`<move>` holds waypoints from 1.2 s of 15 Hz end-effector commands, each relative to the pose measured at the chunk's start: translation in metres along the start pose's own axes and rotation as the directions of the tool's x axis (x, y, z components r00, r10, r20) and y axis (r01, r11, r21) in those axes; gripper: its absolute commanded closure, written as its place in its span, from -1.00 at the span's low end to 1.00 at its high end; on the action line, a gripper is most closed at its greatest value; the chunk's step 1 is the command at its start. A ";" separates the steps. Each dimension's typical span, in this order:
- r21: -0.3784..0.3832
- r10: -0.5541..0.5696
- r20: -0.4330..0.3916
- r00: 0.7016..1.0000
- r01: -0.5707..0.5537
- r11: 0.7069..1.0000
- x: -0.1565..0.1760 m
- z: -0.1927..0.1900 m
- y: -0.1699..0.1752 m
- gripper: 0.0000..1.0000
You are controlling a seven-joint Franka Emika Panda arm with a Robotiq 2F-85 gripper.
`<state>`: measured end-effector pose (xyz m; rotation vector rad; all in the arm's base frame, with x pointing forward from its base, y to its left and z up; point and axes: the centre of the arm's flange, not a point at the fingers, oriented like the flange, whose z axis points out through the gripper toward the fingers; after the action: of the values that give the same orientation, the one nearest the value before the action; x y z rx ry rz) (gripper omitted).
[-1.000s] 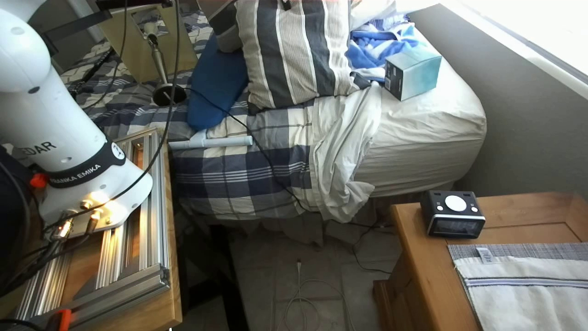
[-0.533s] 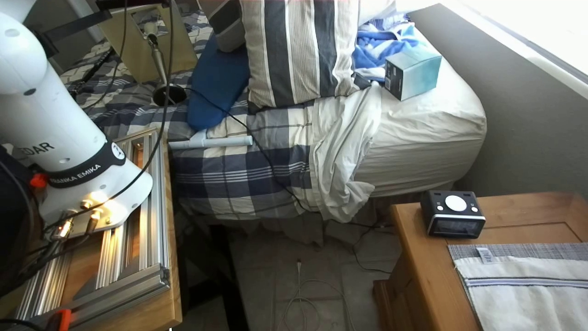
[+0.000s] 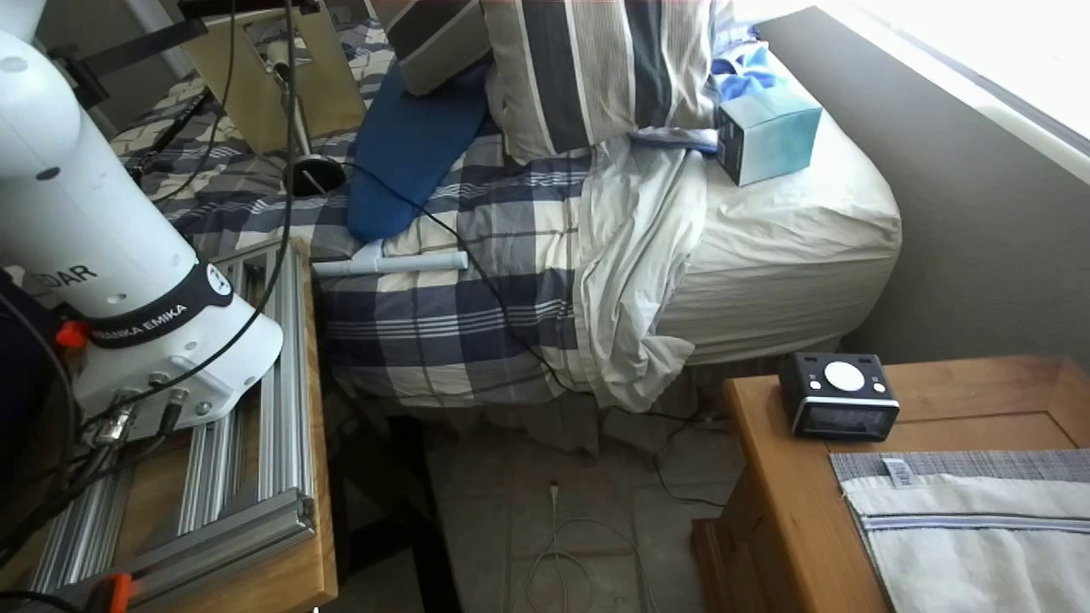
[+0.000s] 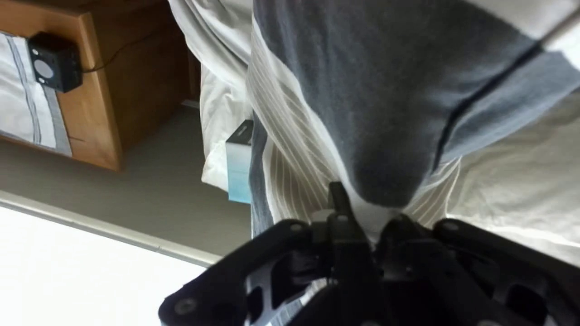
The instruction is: Move that is in front to the left
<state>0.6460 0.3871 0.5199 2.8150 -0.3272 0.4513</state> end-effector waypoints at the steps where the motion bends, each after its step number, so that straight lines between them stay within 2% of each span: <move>1: 0.019 -0.002 -0.135 0.991 0.005 1.000 0.037 -0.076 0.012 0.96; 3: 0.047 -0.054 -0.178 0.983 0.064 0.997 0.034 -0.100 0.018 0.96; 4: 0.036 -0.020 -0.099 0.995 0.023 0.999 0.013 -0.052 0.019 0.83; 7: 0.056 -0.043 -0.126 0.991 0.050 0.997 0.012 -0.072 0.022 0.83; 12: 0.054 -0.047 -0.125 0.991 0.054 0.997 0.011 -0.071 0.021 0.83; 13: 0.054 -0.047 -0.125 0.991 0.054 0.997 0.011 -0.071 0.021 0.96; 18: 0.067 -0.026 -0.235 0.972 0.043 0.997 0.062 -0.045 -0.030 0.96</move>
<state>0.6466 0.3951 0.5586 2.8246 -0.2160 0.6311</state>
